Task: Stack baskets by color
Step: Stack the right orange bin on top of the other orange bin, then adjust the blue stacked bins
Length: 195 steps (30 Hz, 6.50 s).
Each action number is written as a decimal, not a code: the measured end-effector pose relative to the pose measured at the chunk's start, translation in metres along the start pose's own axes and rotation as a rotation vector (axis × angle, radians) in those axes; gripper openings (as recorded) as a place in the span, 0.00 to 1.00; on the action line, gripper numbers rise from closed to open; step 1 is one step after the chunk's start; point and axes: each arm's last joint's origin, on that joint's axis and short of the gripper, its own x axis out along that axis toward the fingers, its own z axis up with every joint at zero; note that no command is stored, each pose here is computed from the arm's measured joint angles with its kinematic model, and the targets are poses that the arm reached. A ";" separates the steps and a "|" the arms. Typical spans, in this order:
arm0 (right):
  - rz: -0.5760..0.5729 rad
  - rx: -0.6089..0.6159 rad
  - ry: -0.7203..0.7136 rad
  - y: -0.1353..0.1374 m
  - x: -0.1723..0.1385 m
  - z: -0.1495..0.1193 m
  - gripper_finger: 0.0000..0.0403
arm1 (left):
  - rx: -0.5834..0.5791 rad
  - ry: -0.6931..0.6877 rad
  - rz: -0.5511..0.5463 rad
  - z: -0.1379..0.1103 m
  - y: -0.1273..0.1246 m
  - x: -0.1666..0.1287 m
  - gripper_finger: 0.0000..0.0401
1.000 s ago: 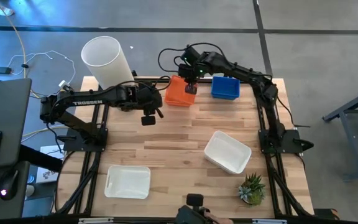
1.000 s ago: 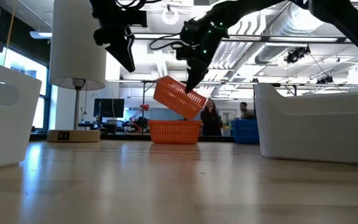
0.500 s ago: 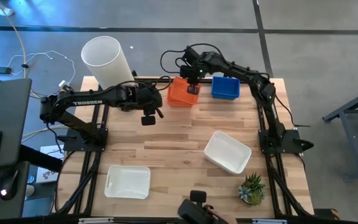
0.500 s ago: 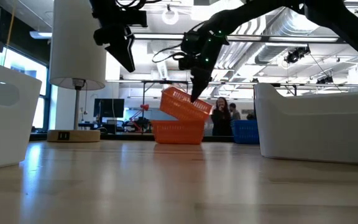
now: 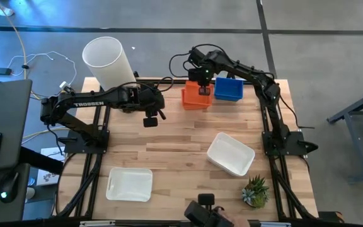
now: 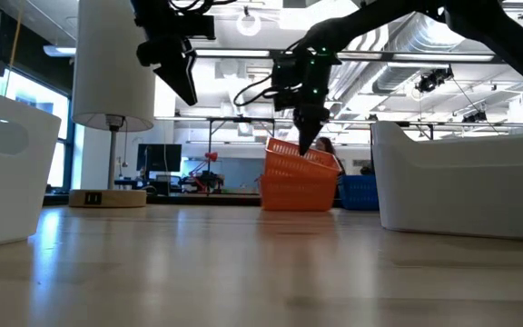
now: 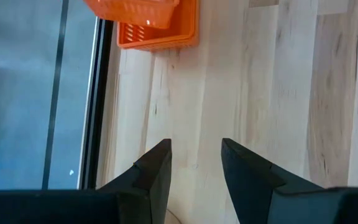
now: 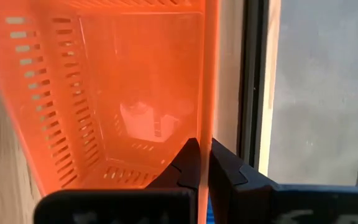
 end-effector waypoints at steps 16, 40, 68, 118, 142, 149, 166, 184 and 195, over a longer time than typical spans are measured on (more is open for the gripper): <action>0.008 -0.178 0.009 0.013 0.000 0.008 0.00 | 0.000 0.000 0.000 0.000 0.000 0.000 0.32; -0.033 -0.180 0.029 0.012 0.003 0.009 0.23 | 0.000 0.000 0.000 0.000 0.000 0.000 0.32; -0.110 -0.212 0.093 0.005 0.019 0.011 0.00 | 0.003 0.000 0.000 0.000 0.000 0.000 0.32; 0.015 -0.375 0.156 0.010 0.033 0.012 0.12 | 0.001 0.001 0.001 0.000 0.000 0.000 0.32; 0.192 0.144 0.191 -0.028 -0.017 -0.053 0.29 | 0.001 0.001 0.001 0.000 0.000 0.000 0.32; 0.264 0.255 0.233 -0.033 -0.019 -0.069 0.29 | -0.001 0.001 0.000 0.000 0.000 0.000 0.32; 0.241 0.328 0.257 -0.009 -0.046 -0.094 0.29 | -0.009 0.001 0.001 0.000 0.000 0.000 0.32; 0.017 0.206 0.109 0.043 -0.014 -0.162 0.29 | -0.001 -0.010 -0.010 0.001 0.000 0.000 0.32; -0.005 0.230 0.176 0.051 0.008 -0.173 0.29 | -0.003 -0.010 -0.010 0.001 0.000 0.000 0.32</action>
